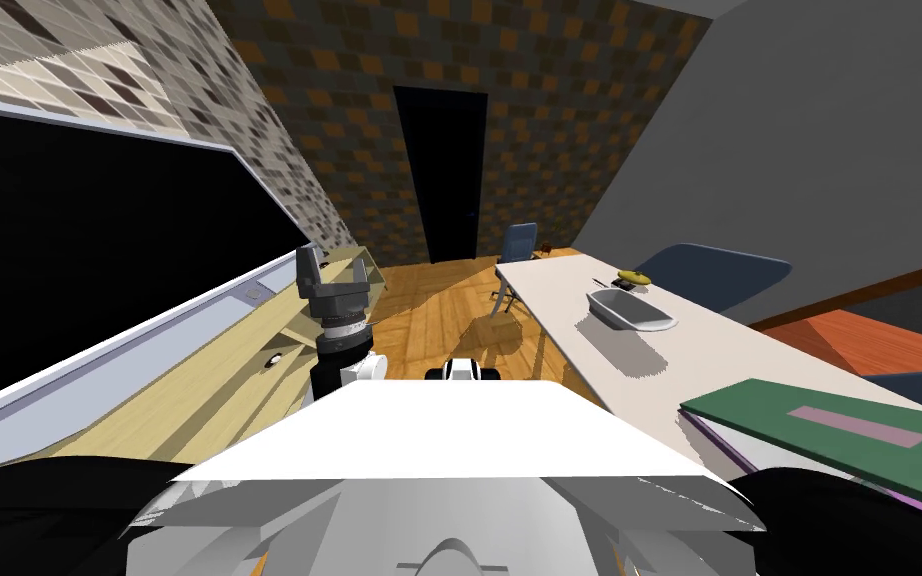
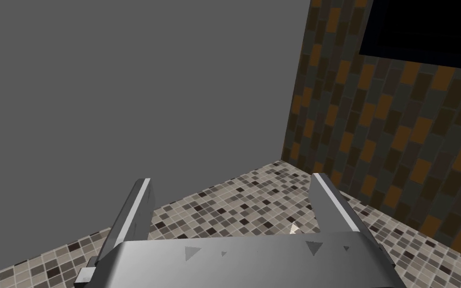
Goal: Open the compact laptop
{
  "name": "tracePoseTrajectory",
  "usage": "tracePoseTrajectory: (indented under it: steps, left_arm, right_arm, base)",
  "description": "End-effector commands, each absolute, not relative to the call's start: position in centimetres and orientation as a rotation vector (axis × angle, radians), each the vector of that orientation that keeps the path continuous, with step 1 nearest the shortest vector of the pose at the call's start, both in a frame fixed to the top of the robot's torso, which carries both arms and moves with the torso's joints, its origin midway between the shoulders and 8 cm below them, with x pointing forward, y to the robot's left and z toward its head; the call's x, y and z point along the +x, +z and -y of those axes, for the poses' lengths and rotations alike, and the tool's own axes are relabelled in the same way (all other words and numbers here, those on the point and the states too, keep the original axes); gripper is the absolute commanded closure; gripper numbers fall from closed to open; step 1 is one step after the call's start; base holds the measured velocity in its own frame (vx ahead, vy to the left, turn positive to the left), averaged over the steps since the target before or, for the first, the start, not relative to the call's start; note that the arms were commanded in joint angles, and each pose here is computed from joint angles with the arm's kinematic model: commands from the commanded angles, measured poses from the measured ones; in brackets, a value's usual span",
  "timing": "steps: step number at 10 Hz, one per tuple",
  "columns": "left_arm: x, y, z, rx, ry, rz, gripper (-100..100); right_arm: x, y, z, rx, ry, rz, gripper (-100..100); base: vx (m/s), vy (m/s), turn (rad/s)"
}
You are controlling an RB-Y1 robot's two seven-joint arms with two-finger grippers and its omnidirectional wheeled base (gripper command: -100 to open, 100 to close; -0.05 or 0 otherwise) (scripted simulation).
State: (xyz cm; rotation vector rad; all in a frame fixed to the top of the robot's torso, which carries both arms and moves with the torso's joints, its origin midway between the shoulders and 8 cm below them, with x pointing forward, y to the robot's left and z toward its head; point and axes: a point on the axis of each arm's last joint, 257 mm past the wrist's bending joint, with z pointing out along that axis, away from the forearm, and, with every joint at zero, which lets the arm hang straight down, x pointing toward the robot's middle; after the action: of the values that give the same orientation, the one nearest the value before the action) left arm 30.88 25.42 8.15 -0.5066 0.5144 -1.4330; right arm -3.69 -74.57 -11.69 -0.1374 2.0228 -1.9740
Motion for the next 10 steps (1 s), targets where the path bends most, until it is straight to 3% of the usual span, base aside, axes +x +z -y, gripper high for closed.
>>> tracePoseTrajectory:
  steps: [1, 9, 10]
  left_arm:
    - [30.9, 8.1, -25.4, -0.507, -1.433, -0.514, 0]
    - [30.9, 8.1, -25.4, -0.507, -1.433, -0.514, 0]
    - [30.9, 8.1, -25.4, -0.507, -1.433, -0.514, 0]
  right_arm:
    - [-1.8, -13.0, 74.5, -0.072, -1.931, -1.995, 100]
    - [3.2, -16.2, 74.2, 0.129, -1.809, -1.910, 100]
    - [1.9, -15.1, 74.6, 0.115, -1.814, -1.916, -100]
  base:
    - [-0.082, -0.004, 0.008]
    - [-0.120, -0.011, 0.012]
    - [0.008, 0.004, -0.044]
